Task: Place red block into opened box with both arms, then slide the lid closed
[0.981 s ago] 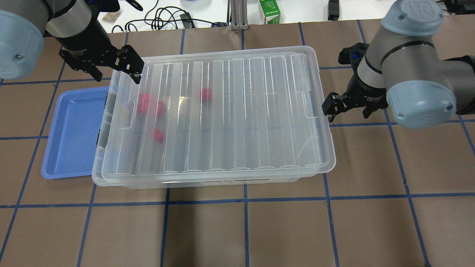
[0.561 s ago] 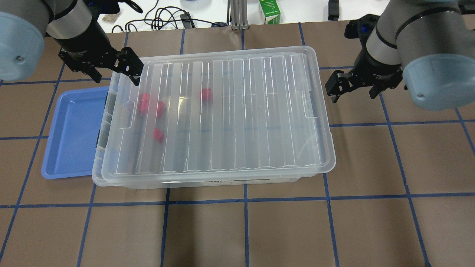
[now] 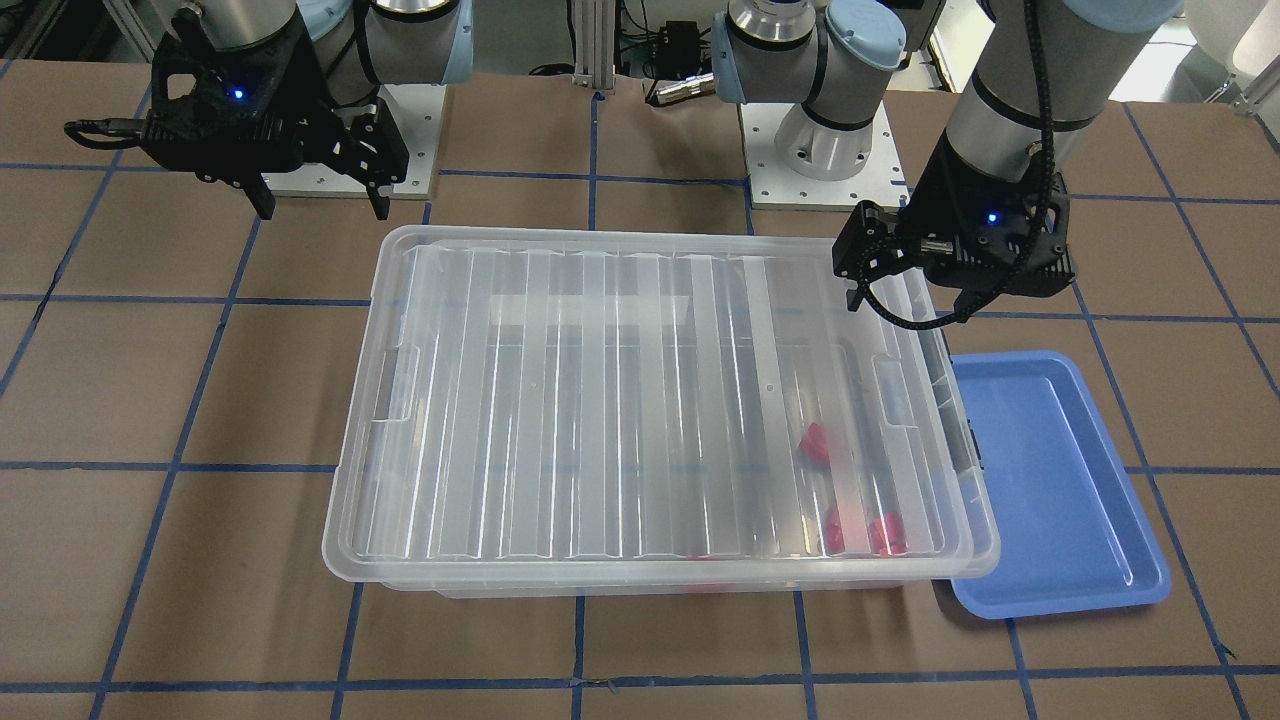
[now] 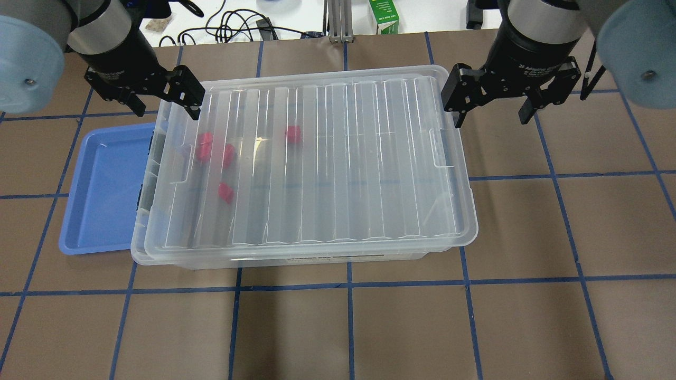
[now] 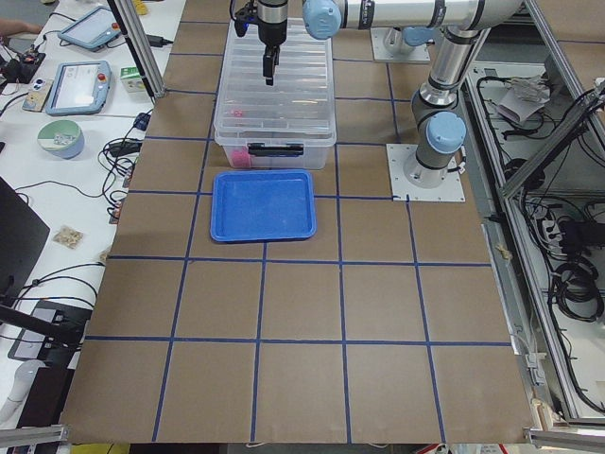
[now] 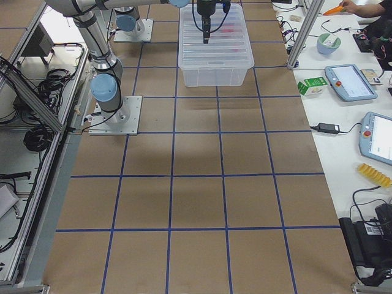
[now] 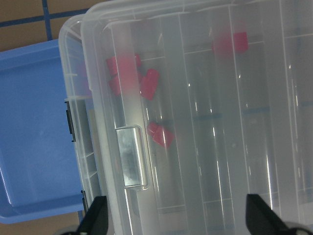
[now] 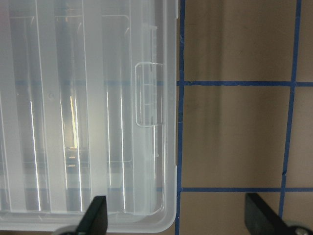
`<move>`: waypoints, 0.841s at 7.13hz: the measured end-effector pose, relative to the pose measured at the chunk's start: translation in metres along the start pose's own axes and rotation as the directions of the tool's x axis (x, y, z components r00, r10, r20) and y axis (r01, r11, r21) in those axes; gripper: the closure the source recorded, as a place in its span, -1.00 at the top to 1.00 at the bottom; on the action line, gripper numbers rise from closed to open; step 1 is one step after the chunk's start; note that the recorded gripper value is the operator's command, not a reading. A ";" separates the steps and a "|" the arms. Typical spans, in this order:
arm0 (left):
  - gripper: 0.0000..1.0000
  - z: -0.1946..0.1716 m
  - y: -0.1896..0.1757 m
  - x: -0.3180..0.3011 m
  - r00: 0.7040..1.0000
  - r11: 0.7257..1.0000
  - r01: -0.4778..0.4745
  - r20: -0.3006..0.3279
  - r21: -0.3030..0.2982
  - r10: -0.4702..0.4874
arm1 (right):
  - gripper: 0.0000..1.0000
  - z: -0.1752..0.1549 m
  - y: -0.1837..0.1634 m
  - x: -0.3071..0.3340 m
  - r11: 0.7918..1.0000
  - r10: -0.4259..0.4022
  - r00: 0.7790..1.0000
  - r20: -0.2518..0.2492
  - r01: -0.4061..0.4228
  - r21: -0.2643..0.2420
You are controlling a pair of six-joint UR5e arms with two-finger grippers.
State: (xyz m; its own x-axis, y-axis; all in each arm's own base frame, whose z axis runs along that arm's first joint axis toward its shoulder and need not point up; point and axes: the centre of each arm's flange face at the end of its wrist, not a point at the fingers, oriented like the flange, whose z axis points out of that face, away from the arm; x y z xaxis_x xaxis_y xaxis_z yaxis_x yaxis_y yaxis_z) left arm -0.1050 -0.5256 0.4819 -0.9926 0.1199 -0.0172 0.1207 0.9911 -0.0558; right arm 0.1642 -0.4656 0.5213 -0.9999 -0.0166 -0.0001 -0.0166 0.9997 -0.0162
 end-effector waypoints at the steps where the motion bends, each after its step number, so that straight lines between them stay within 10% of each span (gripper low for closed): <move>1: 1.00 0.000 0.000 0.000 1.000 1.000 0.000 0.002 0.000 0.000 | 1.00 -0.003 0.002 -0.001 1.000 -0.001 1.000 0.001 0.001 -0.004; 6: 1.00 0.004 -0.002 0.000 1.000 1.000 0.000 0.004 -0.005 0.000 | 1.00 -0.002 0.004 -0.002 1.000 0.002 1.000 0.002 -0.002 -0.009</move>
State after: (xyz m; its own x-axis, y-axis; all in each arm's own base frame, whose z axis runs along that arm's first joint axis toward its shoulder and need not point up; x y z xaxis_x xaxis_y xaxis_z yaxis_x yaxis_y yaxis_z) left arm -0.1050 -0.5283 0.4784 -0.9926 0.1196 -0.0217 0.1206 0.9914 -0.0505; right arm 0.1666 -0.4616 0.5235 -0.9999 -0.0142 -0.0021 -0.0142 0.9999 -0.0075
